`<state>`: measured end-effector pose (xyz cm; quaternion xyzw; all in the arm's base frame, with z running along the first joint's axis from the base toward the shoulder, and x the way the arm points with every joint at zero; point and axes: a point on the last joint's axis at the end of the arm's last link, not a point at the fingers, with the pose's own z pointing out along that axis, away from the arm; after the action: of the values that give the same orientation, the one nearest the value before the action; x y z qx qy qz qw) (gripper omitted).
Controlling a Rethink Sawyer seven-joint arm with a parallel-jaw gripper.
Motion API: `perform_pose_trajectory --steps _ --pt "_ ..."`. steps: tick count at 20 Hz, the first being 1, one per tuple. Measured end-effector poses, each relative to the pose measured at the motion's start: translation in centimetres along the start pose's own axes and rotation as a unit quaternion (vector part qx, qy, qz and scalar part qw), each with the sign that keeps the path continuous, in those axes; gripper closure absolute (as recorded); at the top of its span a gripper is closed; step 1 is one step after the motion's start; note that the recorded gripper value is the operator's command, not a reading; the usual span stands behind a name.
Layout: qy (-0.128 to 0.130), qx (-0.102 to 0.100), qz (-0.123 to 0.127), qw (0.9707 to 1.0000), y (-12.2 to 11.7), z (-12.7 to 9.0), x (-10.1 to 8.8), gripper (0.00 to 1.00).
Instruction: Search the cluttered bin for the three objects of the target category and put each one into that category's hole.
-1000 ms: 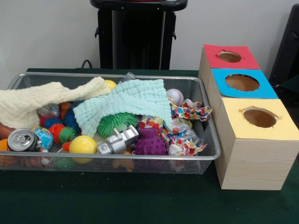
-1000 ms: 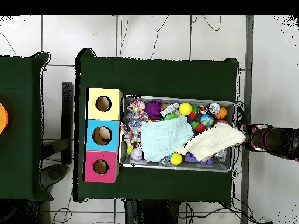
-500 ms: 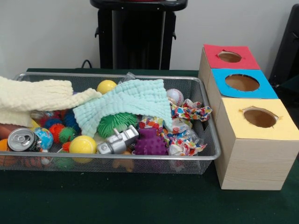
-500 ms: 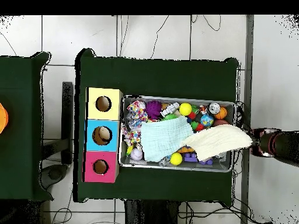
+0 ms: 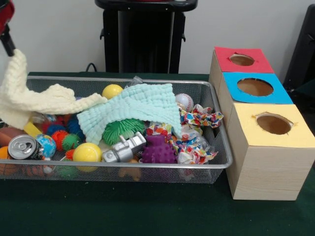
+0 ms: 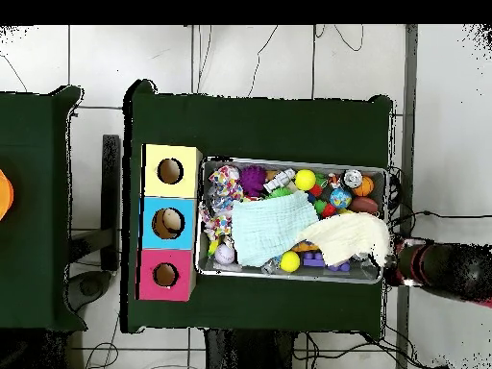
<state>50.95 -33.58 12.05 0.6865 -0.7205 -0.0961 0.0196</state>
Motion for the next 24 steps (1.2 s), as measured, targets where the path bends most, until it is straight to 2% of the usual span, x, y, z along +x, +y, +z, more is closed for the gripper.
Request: perform_pose_trajectory --steps 2,4,6,8,16,24 --pt "-0.003 -0.005 0.005 1.0000 0.7 -0.1 -1.2 1.00" --pt "-0.005 -0.013 0.017 0.9998 1.9 -0.2 -3.5 1.00" --pt "-0.005 -0.019 0.025 0.9995 2.6 -0.3 -4.9 1.00" --pt "-0.004 -0.029 0.045 0.9986 3.9 -0.6 -7.8 1.00" --pt "0.003 -0.041 0.082 0.9958 6.3 -0.8 -12.4 1.00" --pt "0.005 -0.034 0.108 0.9936 9.3 -0.2 -14.7 1.00"
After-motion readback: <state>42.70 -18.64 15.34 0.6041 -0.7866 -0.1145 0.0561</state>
